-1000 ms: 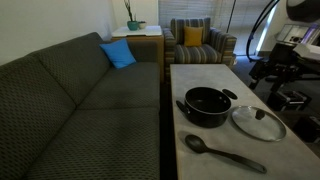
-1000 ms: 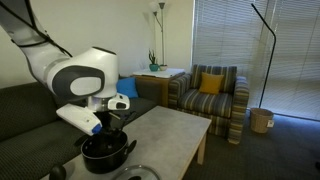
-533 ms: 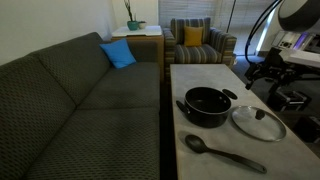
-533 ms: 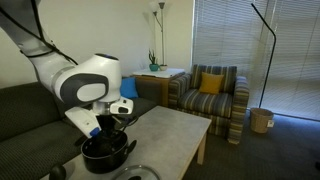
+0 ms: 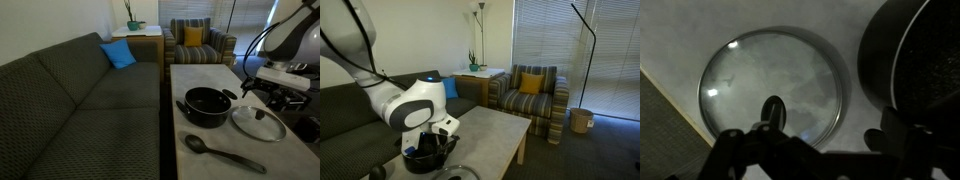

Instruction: Pick up the glass lid from the table and put it on the black pot.

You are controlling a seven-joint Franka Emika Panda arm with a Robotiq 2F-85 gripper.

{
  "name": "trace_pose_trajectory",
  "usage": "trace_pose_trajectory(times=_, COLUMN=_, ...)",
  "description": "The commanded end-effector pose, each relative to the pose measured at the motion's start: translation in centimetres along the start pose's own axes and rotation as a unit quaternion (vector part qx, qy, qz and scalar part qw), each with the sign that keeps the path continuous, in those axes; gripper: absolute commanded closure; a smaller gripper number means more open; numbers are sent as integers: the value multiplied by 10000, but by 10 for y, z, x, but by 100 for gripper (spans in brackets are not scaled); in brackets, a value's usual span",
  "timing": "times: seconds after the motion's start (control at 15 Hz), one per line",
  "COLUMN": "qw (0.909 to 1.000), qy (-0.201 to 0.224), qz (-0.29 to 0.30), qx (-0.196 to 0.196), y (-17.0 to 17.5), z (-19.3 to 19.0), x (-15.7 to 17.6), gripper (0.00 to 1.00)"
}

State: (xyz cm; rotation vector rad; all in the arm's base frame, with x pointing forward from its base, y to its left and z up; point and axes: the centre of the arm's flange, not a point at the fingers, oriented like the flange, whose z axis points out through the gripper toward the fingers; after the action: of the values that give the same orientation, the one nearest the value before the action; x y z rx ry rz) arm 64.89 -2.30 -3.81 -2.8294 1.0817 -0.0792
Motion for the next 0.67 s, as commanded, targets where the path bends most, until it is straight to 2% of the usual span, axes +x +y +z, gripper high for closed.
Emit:
trace_pose_trajectory(times=0.0, qw=9949, qy=320, qz=925, qx=-227, y=5, z=52, x=22, gripper=0)
trace_pose_trajectory(times=0.2, qw=9825, qy=536, qz=1697, qx=-544, y=26, z=60, x=47, gripper=0)
trace_pose_trajectory(times=0.33, qw=9774, qy=547, qz=1895, qx=-755, y=39, z=54, x=66, gripper=0)
trace_pose_trajectory(times=0.6, qw=9855, qy=-154, qz=1351, qx=-1016, y=41, z=46, x=83, gripper=0)
